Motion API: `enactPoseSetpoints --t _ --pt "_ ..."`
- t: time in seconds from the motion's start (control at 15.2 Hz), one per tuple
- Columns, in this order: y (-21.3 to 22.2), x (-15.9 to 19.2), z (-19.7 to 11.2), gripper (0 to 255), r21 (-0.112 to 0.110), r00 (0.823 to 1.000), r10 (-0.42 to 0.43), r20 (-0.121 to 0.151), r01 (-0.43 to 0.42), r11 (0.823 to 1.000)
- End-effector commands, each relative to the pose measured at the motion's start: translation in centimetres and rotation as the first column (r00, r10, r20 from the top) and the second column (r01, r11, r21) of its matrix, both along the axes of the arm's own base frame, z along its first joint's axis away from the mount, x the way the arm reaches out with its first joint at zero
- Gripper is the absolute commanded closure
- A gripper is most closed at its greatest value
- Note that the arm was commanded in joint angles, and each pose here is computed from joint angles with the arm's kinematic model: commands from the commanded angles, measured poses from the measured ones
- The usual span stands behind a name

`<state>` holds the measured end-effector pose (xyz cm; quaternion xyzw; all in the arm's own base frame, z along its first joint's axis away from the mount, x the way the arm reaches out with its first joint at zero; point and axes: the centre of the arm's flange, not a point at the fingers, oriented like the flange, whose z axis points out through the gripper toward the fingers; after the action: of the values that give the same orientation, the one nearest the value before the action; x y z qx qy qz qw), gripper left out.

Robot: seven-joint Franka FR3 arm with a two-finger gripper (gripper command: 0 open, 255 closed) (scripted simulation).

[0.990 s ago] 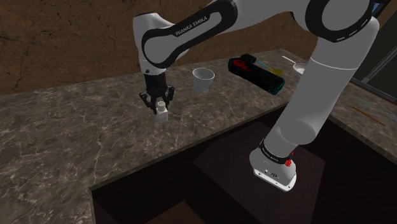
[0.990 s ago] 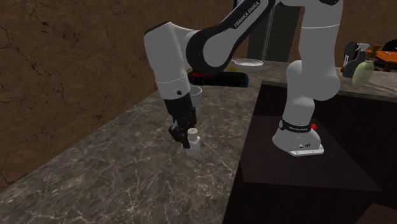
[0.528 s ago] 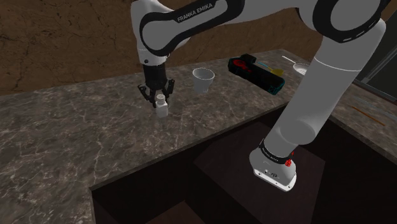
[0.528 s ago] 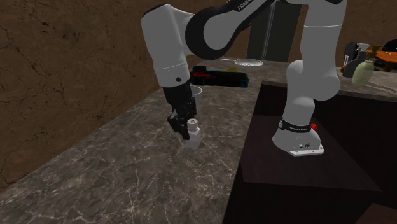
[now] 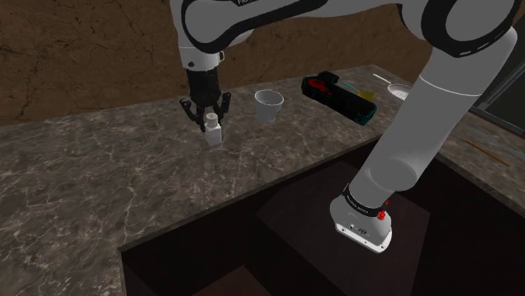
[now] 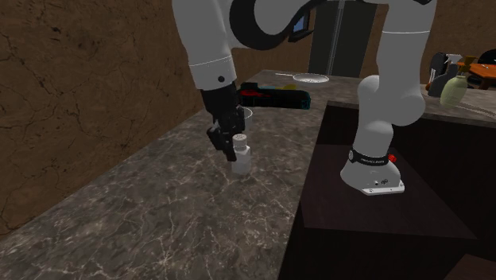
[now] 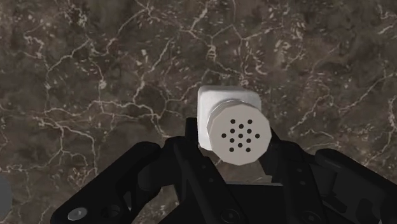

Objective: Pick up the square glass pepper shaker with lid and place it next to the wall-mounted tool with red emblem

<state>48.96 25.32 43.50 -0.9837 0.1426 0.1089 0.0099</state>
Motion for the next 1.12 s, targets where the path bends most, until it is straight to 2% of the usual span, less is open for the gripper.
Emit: enactPoseSetpoints --t 0.0,0.66,1.06 --pt "0.0 0.0 1.2 255 0.000 1.000 0.000 0.000 0.000 1.000" --pt "0.0 0.0 6.1 255 0.000 1.000 0.000 0.000 0.000 1.000" --pt "-7.9 0.7 6.1 255 0.000 1.000 0.000 0.000 0.000 1.000"
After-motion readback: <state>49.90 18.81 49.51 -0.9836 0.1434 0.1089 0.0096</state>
